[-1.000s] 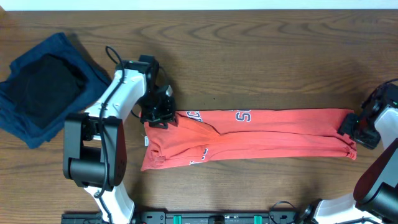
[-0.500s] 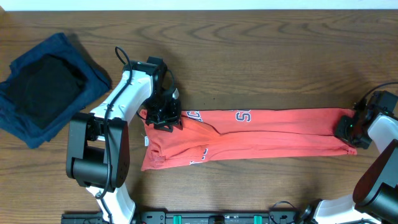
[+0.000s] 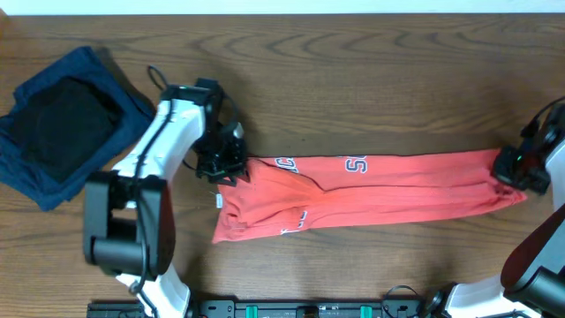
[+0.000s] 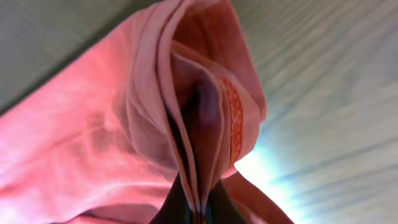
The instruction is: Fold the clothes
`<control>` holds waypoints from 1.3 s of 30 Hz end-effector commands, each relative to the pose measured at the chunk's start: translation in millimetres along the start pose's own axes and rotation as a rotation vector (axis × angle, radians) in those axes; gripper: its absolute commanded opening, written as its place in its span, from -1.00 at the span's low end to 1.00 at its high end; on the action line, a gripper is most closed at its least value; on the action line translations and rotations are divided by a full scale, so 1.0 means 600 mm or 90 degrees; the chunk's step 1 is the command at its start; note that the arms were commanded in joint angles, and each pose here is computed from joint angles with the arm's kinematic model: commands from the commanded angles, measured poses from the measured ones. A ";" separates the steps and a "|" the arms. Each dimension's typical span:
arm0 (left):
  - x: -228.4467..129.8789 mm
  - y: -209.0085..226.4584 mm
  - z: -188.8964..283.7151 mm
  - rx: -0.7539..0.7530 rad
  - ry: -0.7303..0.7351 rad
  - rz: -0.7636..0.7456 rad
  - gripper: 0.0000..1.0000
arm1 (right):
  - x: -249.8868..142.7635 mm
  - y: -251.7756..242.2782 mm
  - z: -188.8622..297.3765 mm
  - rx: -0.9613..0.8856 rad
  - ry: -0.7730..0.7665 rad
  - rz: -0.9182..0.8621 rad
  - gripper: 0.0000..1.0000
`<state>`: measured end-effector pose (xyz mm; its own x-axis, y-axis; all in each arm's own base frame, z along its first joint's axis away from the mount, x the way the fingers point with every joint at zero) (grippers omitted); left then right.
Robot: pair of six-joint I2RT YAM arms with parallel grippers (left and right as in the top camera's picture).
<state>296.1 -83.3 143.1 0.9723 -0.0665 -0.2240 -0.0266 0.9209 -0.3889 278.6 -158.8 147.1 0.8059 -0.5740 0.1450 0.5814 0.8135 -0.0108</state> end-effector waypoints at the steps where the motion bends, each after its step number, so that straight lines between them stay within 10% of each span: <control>1: -0.007 0.012 0.025 0.008 -0.029 -0.001 -0.32 | 0.001 0.046 0.050 0.013 -0.031 0.062 -0.97; 20: -0.007 0.018 0.028 0.006 -0.032 0.009 -0.31 | -0.200 0.283 0.066 0.036 0.078 0.434 -0.93; 39: -0.006 0.018 0.028 0.006 -0.033 0.009 -0.31 | -0.277 0.366 0.045 0.140 0.064 0.479 -0.42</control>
<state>297.6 -67.7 154.7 0.9825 -0.0204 -0.1849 -0.0526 0.9230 -0.3812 272.5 109.4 144.8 0.9876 0.1347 0.0805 -0.1407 0.9873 0.0743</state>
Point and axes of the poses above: each gripper's point midway between its finger pads, its own z axis back along the fingers, its own y axis along the line the jaws close on, x = y × z, the point moved 8 cm from there along z, back along the fingers, and after that the axes turned 6 degrees about -z, right-handed, at the moved point
